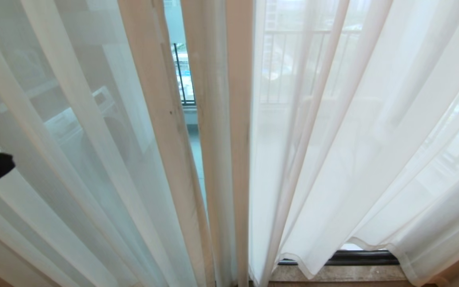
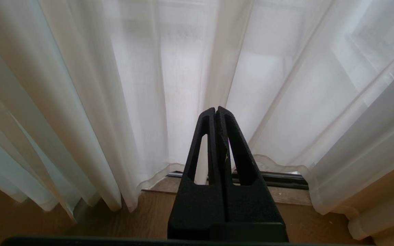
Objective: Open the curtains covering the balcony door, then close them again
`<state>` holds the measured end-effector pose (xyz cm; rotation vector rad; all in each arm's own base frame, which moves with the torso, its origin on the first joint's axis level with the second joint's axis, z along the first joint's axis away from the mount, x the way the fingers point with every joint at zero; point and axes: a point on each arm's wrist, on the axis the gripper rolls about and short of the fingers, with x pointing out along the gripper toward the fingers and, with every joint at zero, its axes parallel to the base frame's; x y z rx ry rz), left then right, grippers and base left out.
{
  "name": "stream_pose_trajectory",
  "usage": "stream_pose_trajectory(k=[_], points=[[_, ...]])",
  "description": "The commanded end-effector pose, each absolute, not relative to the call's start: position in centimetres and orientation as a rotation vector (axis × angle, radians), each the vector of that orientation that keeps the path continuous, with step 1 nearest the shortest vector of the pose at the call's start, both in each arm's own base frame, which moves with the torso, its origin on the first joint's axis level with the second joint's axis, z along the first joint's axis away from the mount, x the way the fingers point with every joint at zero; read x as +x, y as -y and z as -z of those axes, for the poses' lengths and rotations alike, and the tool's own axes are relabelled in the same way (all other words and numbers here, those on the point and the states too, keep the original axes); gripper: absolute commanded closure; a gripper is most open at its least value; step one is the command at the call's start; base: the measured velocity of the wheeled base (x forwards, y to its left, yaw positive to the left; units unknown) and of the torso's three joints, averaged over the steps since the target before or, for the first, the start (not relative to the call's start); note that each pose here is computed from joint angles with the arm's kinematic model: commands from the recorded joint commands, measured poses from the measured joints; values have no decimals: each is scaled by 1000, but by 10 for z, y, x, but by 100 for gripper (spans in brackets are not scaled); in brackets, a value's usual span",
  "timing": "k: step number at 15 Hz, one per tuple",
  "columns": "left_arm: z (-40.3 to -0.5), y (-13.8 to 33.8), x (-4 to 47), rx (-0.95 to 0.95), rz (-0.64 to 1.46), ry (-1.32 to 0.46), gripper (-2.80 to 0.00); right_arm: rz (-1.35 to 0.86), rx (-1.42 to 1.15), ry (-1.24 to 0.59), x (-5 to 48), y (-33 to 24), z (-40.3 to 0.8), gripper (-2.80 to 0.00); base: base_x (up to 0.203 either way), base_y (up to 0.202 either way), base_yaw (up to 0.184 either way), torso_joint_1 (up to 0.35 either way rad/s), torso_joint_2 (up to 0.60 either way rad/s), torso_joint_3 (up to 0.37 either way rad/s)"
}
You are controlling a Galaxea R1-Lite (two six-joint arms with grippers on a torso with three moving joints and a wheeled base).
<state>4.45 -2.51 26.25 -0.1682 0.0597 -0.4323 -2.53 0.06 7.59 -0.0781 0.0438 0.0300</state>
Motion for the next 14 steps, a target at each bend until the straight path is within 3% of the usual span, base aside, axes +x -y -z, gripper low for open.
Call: stream_pose_trajectory(k=[1,5,14], points=[[-221,1,11,-206,252,-5,0,-31,-79,-46,-25,-1,-76,0,0,0,0,0,0,0],[-151,-5,-7,-214,84,-30,0,-29,-79,-45,-25,-1,-76,0,0,0,0,0,0,0],[-97,-3,2,-169,-95,-93,0,-31,-79,-45,-25,-1,-76,0,0,0,0,0,0,0]])
